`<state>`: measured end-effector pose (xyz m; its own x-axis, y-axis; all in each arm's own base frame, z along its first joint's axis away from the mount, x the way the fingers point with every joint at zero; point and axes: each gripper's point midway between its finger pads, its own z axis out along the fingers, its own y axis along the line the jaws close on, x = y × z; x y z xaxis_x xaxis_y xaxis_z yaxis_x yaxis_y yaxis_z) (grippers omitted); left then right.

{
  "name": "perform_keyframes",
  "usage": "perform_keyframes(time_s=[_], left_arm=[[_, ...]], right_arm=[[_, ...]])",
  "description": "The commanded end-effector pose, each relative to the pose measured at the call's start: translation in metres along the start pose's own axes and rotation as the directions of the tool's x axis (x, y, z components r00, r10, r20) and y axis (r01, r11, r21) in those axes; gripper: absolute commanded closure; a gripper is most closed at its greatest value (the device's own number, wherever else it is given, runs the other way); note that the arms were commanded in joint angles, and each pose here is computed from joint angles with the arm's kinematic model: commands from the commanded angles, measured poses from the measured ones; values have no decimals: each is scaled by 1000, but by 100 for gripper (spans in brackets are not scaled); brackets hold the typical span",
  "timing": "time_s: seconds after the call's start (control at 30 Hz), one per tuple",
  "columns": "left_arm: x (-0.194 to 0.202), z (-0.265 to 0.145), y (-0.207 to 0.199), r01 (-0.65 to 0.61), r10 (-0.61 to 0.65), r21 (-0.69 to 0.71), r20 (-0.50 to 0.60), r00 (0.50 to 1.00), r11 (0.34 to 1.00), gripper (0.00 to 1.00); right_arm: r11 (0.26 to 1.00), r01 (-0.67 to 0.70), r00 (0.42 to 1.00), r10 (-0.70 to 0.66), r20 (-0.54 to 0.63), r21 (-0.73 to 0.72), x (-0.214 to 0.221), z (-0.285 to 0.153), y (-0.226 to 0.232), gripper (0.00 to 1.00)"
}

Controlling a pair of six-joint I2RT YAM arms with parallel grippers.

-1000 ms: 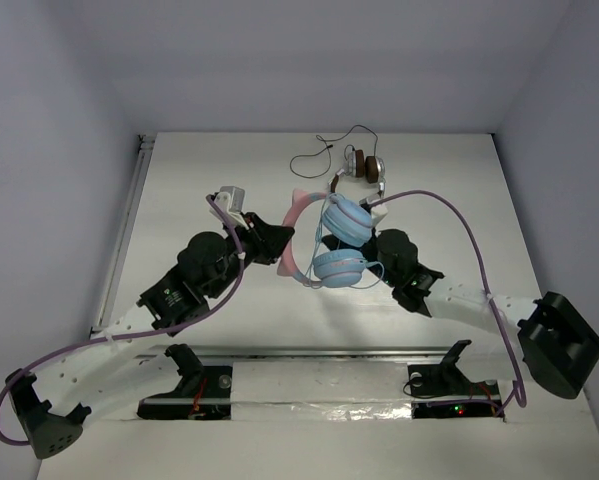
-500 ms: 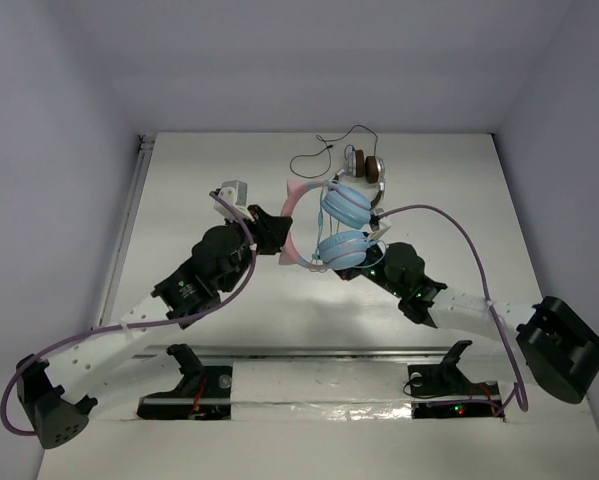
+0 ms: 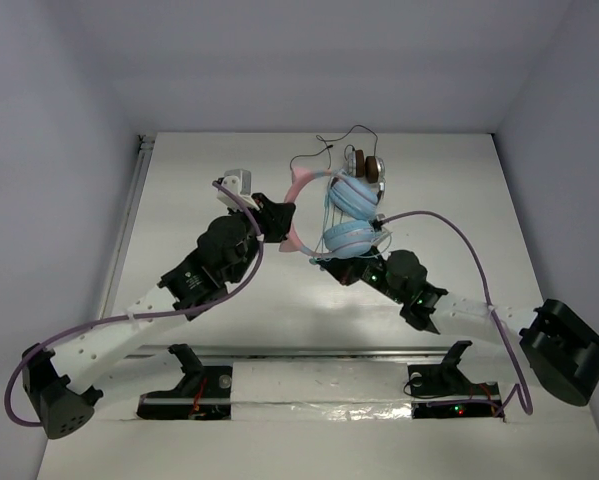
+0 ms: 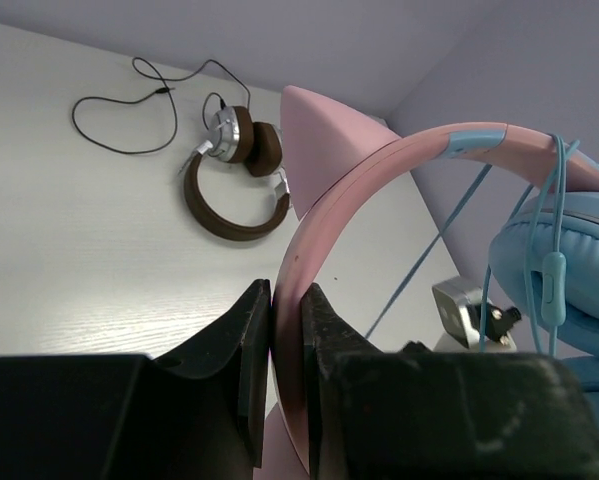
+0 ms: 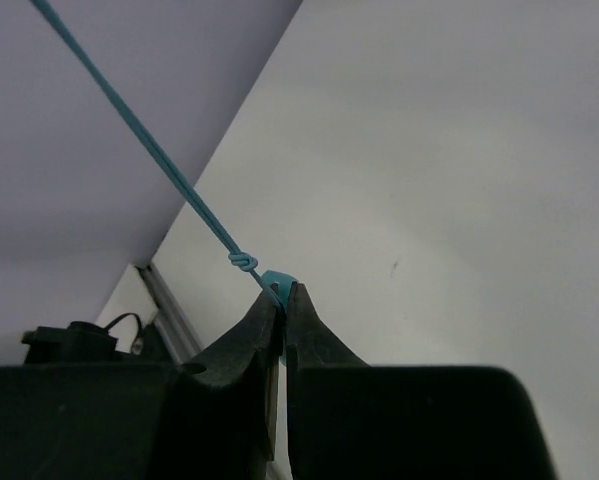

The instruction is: Wrap the headphones

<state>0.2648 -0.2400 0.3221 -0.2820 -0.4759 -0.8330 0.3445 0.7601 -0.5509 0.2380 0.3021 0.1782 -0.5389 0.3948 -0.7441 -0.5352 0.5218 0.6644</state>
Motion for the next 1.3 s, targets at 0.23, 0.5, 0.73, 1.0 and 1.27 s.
perform_keyframes(time_s=[0.23,0.5,0.73,1.0,1.27], left_arm=[[-49,3,19,193,-169,-39,333,928,980,100],[-13,6,46,215,-178,-90,310,934,972,100],[12,9,57,230,-193,-105,279,941,968,100],[49,11,73,189,-147,-181,225,963,965,100],[92,9,84,121,-82,-274,151,985,954,100]], right_arm=[[903,-334,942,333,-51,-270,-10,-35,73,100],[837,-441,897,400,-187,-323,-5,-40,98,100],[708,-539,841,483,-244,-457,-16,-45,123,100],[555,-620,765,584,-272,-555,-35,-47,135,100],[467,-708,644,735,-212,-529,-53,-40,116,97]])
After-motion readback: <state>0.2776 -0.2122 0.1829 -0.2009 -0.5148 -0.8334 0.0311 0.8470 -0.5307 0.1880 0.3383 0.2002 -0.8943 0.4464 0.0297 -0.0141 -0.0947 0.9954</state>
